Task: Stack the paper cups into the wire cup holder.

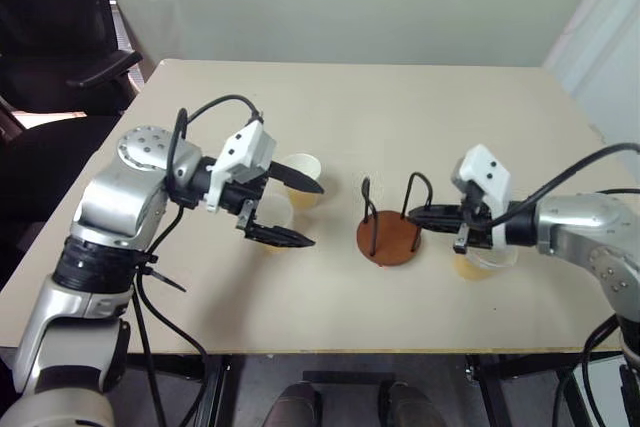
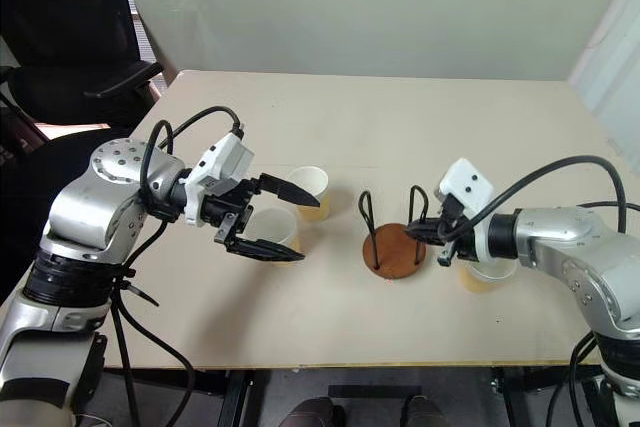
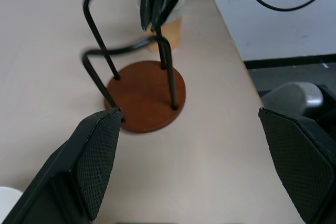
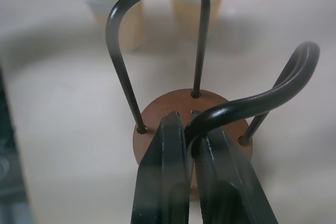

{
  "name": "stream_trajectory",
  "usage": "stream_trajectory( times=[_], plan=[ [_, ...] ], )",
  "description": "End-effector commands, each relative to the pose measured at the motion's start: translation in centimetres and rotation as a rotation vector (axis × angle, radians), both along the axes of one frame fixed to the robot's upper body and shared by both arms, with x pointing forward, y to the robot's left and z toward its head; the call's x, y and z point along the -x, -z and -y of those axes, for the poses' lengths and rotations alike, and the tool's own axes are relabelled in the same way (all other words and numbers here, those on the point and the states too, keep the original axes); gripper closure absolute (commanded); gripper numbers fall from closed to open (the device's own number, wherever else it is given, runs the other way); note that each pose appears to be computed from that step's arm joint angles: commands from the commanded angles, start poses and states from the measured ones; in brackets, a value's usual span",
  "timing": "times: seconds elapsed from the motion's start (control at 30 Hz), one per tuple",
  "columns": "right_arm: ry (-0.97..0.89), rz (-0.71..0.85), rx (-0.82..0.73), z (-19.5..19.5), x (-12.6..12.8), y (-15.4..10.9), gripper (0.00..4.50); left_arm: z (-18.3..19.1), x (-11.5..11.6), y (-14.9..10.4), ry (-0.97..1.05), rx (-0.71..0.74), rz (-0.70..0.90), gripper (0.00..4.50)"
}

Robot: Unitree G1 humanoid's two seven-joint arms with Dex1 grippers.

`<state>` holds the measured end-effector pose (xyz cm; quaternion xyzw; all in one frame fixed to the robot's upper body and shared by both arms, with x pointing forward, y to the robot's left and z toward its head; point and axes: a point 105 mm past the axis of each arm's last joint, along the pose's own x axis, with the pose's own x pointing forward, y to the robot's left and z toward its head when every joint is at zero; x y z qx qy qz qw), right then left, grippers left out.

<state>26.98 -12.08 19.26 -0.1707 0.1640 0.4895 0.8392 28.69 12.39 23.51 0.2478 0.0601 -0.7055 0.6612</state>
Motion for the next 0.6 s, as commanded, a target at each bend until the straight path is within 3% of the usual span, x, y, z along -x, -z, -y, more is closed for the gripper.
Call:
stream_trajectory(
  times=[0.03,0.27,0.4,0.5,0.6],
  plan=[
    [-0.055,0.038,-0.001,-0.7,0.7,-0.5,4.46,0.0,0.8,-0.6,0.028,-0.009,0.015,0.0],
    [-0.067,0.001,0.031,-1.2,0.5,1.1,4.46,-0.1,0.4,-0.9,0.008,-0.017,0.027,0.0],
    [-0.075,-0.003,0.043,-1.3,0.4,1.3,3.46,-0.9,0.1,0.0,-0.02,-0.066,0.045,0.0],
    [-0.063,0.009,0.049,-1.1,0.2,1.2,2.46,-1.6,0.1,0.4,-0.023,-0.096,0.057,0.0],
    [-0.057,0.021,0.051,-0.8,0.2,0.9,2.46,-2.2,0.2,0.6,-0.019,-0.125,0.079,0.0]
  ],
)
